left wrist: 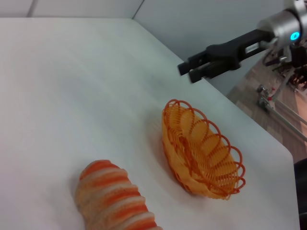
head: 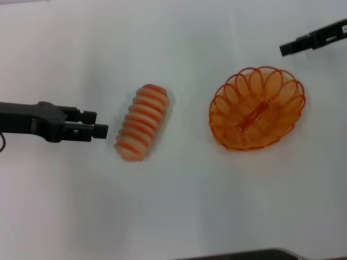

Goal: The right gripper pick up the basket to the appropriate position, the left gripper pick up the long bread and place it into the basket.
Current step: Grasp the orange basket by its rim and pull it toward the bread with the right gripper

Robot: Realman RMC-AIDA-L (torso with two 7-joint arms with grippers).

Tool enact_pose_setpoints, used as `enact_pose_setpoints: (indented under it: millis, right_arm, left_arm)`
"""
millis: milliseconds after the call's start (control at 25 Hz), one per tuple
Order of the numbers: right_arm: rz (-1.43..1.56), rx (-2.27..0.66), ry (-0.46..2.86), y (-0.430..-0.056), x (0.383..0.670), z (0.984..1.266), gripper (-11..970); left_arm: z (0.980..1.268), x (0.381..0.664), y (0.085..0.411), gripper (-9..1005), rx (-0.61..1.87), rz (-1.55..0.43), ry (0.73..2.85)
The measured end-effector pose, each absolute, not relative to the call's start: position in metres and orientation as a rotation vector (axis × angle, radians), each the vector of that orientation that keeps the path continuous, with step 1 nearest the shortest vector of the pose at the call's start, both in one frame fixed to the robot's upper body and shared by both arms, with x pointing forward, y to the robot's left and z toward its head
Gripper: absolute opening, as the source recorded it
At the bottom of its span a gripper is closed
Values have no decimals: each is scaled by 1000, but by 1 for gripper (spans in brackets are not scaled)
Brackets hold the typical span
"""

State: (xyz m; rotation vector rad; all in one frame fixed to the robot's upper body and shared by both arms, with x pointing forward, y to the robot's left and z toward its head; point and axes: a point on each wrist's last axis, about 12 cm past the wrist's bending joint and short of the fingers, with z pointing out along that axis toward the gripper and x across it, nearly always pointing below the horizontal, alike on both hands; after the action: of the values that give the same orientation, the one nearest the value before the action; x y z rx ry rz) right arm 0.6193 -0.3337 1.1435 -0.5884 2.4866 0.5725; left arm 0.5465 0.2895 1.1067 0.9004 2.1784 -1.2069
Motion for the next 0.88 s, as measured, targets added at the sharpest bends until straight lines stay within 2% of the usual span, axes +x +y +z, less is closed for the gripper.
enact_pose_setpoints:
  millis: [880]
  right_arm:
    - [531, -693, 2626, -318, 609, 1114, 611]
  left_arm:
    - [1104, 546, 288, 673, 895, -1203, 2181]
